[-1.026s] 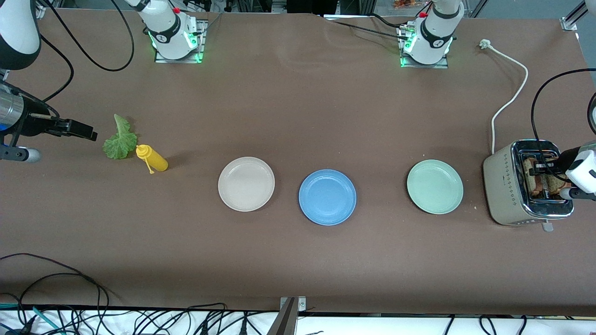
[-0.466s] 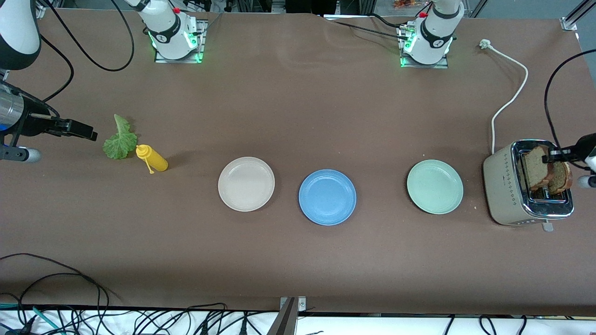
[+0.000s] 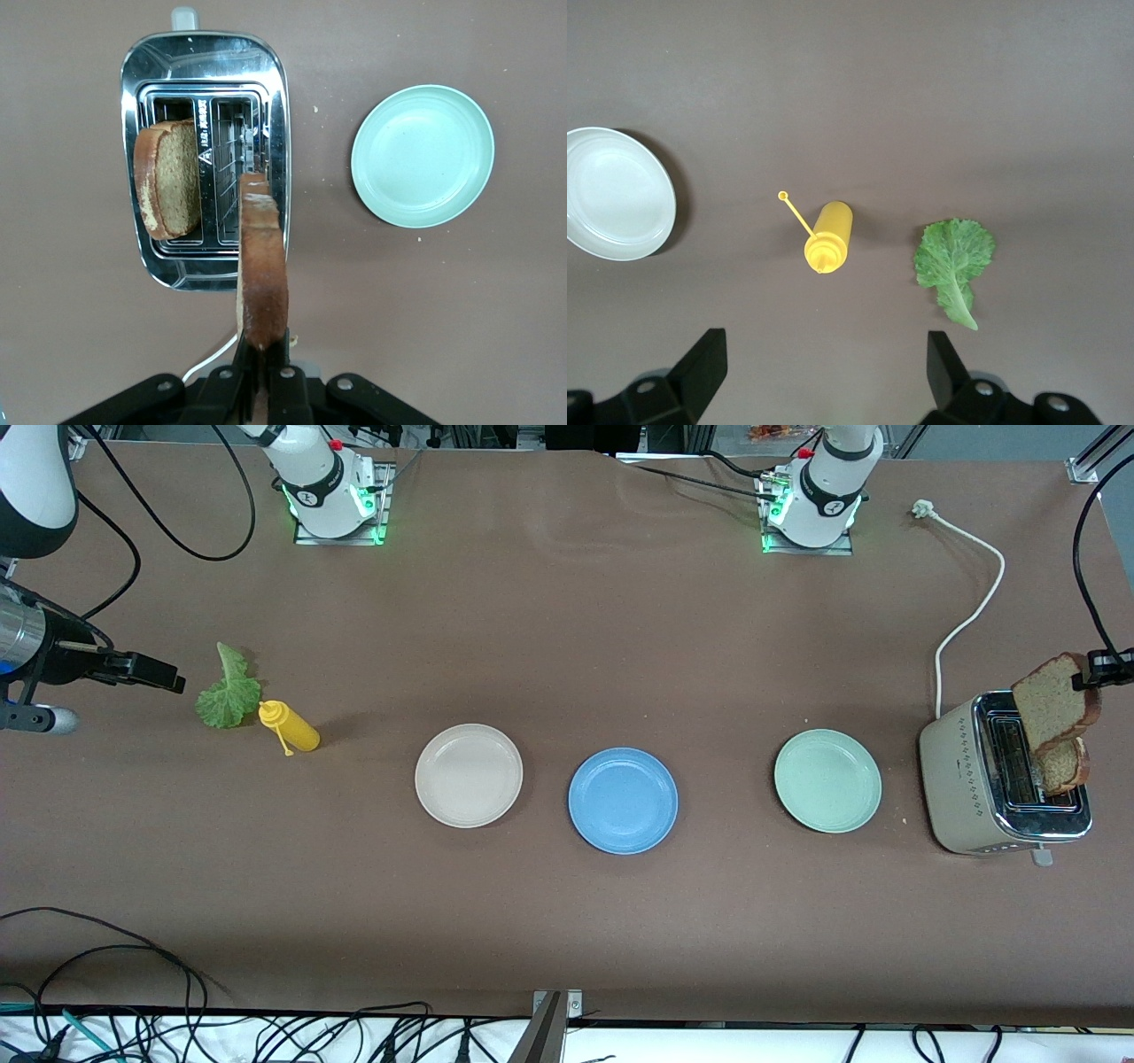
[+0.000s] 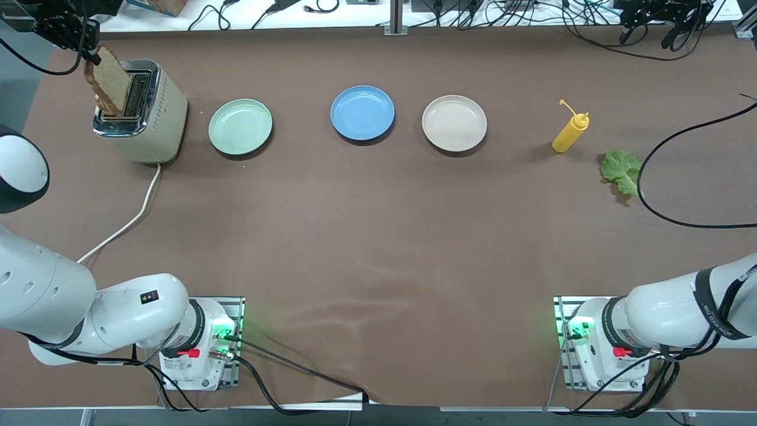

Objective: Make sandwich in blue plate with both arms
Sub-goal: 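Carry the bread slice with the left gripper over the blue plate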

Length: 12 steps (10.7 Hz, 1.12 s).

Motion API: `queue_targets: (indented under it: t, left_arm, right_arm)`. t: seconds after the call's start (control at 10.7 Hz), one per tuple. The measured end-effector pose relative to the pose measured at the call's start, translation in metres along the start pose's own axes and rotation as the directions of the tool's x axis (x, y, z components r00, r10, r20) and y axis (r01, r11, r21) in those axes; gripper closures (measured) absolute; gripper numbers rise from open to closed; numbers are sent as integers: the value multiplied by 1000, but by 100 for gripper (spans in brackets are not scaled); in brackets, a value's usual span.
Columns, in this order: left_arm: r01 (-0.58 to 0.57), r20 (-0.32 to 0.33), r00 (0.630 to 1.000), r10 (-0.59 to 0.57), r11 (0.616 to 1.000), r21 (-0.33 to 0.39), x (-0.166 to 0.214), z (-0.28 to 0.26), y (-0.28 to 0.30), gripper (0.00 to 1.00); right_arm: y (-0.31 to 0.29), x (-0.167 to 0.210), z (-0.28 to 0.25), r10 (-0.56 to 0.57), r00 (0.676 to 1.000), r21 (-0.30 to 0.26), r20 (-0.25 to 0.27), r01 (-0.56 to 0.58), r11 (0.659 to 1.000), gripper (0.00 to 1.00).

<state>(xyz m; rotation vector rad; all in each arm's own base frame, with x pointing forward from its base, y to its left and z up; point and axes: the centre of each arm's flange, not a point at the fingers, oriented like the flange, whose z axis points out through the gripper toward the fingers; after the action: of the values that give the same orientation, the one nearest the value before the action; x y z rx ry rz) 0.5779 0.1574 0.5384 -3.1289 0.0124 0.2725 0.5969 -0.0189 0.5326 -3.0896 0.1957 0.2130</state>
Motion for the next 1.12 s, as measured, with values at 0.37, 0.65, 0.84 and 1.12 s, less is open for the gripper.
queue_targets:
  t: [0.37, 0.65, 0.84, 1.12]
  left_arm:
    - [-26, -1, 1000, 26, 1000, 2, -3, -9, 17, 92]
    - [-81, -18, 997, 80, 994, -68, 7, -11, 74, 92]
    - [-50, -28, 999, 46, 987, -152, 13, -9, 117, 92]
    - [-31, -72, 997, 6, 930, -365, 35, 24, 167, 92]
  right_arm:
    - [0, 0, 0, 0, 1000, 0, 0, 0, 1000, 0]
    - [0, 0, 0, 0, 1000, 0, 0, 0, 1000, 0]
    - [0, 0, 0, 0, 1000, 0, 0, 0, 1000, 0]
    - [0, 0, 0, 0, 1000, 0, 0, 0, 1000, 0]
